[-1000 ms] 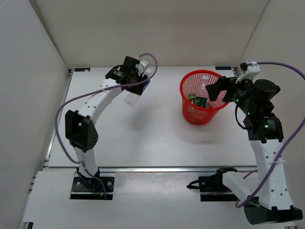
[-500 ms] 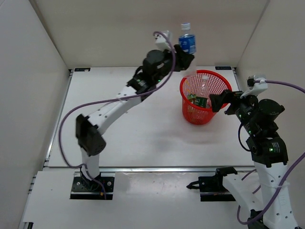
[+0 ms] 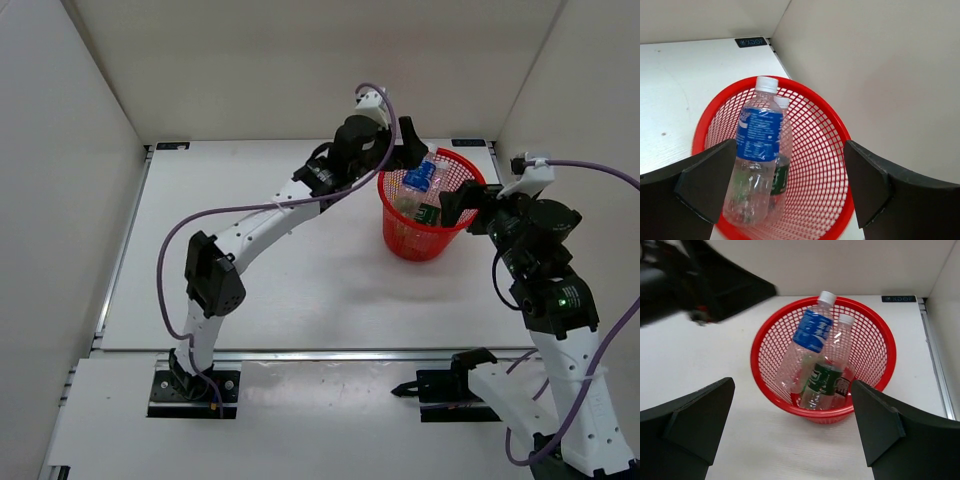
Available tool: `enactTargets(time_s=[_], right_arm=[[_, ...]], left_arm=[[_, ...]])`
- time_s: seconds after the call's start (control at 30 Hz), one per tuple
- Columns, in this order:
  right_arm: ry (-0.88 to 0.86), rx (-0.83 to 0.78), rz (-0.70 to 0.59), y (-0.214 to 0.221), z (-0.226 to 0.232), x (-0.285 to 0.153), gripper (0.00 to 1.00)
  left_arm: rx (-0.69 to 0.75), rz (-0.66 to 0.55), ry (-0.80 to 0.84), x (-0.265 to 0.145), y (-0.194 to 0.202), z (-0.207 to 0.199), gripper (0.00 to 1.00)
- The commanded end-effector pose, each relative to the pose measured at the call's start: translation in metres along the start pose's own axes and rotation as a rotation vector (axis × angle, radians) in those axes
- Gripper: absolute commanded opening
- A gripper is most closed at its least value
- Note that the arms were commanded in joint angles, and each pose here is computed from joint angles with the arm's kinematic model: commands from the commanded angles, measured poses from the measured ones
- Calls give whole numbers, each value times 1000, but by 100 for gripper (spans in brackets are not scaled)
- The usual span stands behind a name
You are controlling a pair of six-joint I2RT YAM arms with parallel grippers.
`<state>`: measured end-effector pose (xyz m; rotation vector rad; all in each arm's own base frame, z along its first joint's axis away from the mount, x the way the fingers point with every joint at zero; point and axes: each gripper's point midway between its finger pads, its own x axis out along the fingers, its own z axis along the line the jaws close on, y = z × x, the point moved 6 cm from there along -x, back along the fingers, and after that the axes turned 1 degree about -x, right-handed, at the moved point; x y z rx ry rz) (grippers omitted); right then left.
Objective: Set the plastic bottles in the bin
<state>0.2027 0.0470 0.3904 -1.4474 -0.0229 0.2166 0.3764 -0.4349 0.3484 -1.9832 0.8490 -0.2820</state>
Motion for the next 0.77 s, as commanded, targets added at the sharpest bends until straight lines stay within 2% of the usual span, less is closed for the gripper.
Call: enactTargets(time_s=[0.0,0.03,0.07,0.13,0.17,0.2,0.23,0.27,0.3,0.33,0.37,0.4,0.43,0.47,0.5,0.73], right_arm=[[89,17,33,2,-14,11,99],[89,15,63,7,-18,13,99],[104,30,92,8,-24,17,99],[148,75,201,22,-40,17,99],[197,109,250,31,-51,19,99],[232,132,277,35,-63,19,99],[290,143,319,45,-72,15,99],[334,142,359,53,-78,12,99],[408,108,378,55,-86,10,99],[484,96,419,61,-94,3,99],[566,100,452,62,-104,-3,99],[581,99,474,65,-108,-5,99],[585,127,484,66,-113,-9,99],[600,138,476,67,-115,-10,100],[613,146,480,72,-116,-11,99],[608,172,451,66,-113,-16,99]], left_arm=[[30,-70,66,-80,-89,-33,99],[38,-70,33,-97,-100,-28,99],[37,-10,-54,-106,-90,-10,98],[15,29,-267,-151,-96,41,99],[5,97,-373,-168,-83,64,99],[-2,127,-530,-203,-76,99,99],[-30,59,-645,-240,-89,120,99],[-33,152,-771,-261,-61,148,99],[-67,173,-897,-302,-50,173,98],[-116,117,-980,-339,-56,189,99],[-157,133,-1096,-379,-42,210,99],[-164,194,-1183,-400,-21,223,99],[-156,187,-1281,-429,-9,230,98],[-143,161,-1298,-441,-7,227,99],[-142,191,-1329,-447,2,229,99],[-163,205,-1227,-435,8,217,99]])
